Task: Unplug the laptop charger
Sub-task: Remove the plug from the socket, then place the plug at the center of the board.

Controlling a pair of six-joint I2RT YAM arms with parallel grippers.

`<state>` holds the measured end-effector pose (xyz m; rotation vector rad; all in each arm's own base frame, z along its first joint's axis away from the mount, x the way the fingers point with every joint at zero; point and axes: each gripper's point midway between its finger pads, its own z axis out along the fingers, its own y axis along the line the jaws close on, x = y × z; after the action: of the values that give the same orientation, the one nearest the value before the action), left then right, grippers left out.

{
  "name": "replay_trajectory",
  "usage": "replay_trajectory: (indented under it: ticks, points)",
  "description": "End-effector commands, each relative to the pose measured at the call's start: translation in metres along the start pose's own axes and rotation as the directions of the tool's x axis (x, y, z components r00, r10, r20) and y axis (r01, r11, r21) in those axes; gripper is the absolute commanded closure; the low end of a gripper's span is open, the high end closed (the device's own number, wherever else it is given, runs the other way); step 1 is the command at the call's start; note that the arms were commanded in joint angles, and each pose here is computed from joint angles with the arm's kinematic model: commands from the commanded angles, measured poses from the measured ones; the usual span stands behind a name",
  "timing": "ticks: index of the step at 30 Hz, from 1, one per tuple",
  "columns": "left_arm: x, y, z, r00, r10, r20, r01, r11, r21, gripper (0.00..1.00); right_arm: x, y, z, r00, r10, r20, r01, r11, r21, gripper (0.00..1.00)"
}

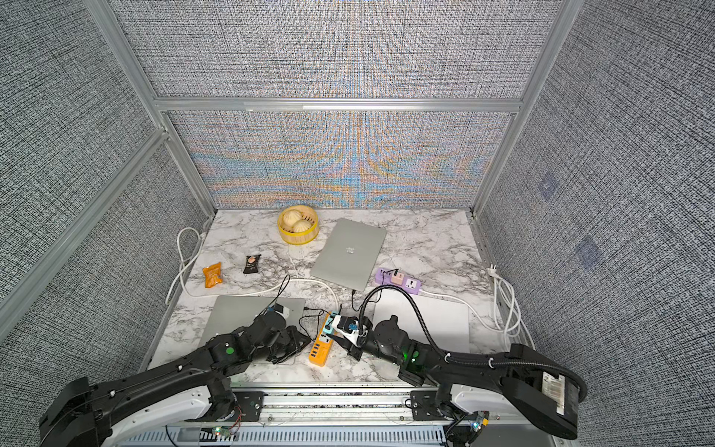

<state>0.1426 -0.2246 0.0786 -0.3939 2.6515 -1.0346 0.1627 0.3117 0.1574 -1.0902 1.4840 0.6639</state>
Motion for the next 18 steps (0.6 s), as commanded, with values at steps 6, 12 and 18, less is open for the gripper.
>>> replay_trajectory:
  ticks: [6,12,18]
  points:
    - [-0.008,0.006,-0.016,0.999,0.025,0.038,-0.024,1.000,-0.018,0.84,-0.014,-0.019,-0.011,0.998,-0.024,-0.062,0.029,0.997,0.078,0.90]
    - [-0.018,-0.006,-0.029,0.998,0.043,0.043,-0.043,0.999,0.000,0.83,-0.034,-0.036,-0.013,0.998,-0.036,-0.059,0.043,0.991,0.124,0.90]
    - [-0.034,-0.029,-0.042,0.996,0.076,0.041,-0.077,0.997,0.013,0.83,-0.072,-0.068,-0.019,0.999,-0.021,-0.031,0.027,0.981,0.190,0.89]
